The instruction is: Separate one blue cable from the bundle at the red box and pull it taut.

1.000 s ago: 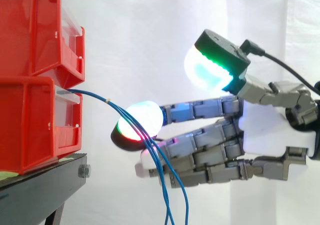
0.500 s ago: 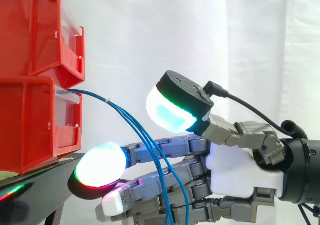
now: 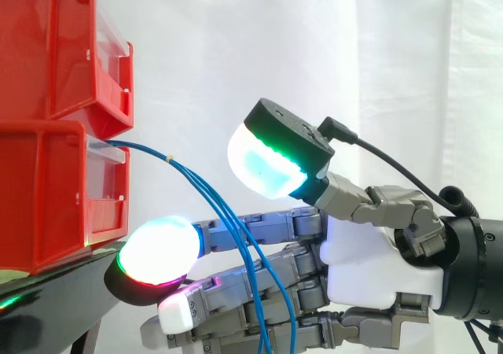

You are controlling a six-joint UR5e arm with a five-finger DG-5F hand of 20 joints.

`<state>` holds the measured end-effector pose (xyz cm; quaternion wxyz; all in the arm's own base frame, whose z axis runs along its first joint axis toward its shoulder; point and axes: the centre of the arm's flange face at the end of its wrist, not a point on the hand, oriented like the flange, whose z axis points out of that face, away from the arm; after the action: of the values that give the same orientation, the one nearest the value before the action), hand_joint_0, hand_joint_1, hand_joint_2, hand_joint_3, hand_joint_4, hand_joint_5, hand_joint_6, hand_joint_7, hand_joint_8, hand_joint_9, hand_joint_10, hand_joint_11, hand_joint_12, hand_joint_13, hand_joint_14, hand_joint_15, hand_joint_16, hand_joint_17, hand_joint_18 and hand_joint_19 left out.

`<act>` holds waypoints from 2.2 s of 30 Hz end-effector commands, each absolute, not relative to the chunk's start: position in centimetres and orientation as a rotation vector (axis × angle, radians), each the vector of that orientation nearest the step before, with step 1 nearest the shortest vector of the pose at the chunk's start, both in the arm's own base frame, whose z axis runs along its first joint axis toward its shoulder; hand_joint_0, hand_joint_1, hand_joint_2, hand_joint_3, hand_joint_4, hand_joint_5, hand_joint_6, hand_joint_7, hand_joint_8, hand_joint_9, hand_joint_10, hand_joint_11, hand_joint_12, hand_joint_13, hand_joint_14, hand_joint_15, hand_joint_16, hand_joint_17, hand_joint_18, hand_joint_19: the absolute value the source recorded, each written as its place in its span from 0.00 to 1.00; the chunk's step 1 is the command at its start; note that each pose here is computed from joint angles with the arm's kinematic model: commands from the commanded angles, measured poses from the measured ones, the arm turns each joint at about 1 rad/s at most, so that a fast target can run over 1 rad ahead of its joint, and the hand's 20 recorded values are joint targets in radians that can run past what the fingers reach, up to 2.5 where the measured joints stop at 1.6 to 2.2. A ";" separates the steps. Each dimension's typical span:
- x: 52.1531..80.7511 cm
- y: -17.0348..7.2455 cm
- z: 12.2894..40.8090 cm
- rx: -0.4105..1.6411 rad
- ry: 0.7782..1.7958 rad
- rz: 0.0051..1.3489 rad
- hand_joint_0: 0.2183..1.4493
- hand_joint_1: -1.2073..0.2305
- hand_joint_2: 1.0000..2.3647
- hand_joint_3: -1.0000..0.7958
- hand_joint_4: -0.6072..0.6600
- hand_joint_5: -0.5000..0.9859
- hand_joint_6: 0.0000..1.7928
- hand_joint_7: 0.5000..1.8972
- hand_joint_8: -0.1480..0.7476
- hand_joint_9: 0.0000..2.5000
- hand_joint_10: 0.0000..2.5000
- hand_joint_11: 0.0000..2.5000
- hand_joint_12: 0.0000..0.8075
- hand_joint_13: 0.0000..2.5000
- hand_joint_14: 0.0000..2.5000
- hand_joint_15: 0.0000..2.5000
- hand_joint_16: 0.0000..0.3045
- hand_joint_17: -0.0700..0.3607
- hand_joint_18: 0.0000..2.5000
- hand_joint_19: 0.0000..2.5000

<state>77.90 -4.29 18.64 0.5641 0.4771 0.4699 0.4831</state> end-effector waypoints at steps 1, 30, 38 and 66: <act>78.0 -4.2 18.7 1.124 1.104 1.153 0.23 0.44 0.00 0.28 0.66 0.22 0.28 0.37 0.50 0.24 0.01 0.22 0.42 0.12 0.00 0.07 0.16 0.42 0.06 0.05; 78.2 -5.1 19.3 1.119 1.107 1.241 0.27 0.41 0.01 0.33 0.64 0.23 0.28 0.46 0.49 0.25 0.01 0.23 0.40 0.14 0.00 0.08 0.15 0.40 0.08 0.08; 78.4 -5.3 19.6 1.110 1.101 1.240 0.28 0.40 0.01 0.34 0.63 0.24 0.28 0.49 0.49 0.25 0.01 0.23 0.40 0.14 0.00 0.08 0.15 0.40 0.09 0.08; 78.9 -5.2 20.8 1.099 1.135 1.231 0.25 0.50 0.00 0.30 0.63 0.24 0.28 0.49 0.51 0.26 0.01 0.24 0.42 0.16 0.00 0.09 0.15 0.40 0.10 0.10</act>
<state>78.89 -5.07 20.76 0.5387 0.4618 0.4775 0.5182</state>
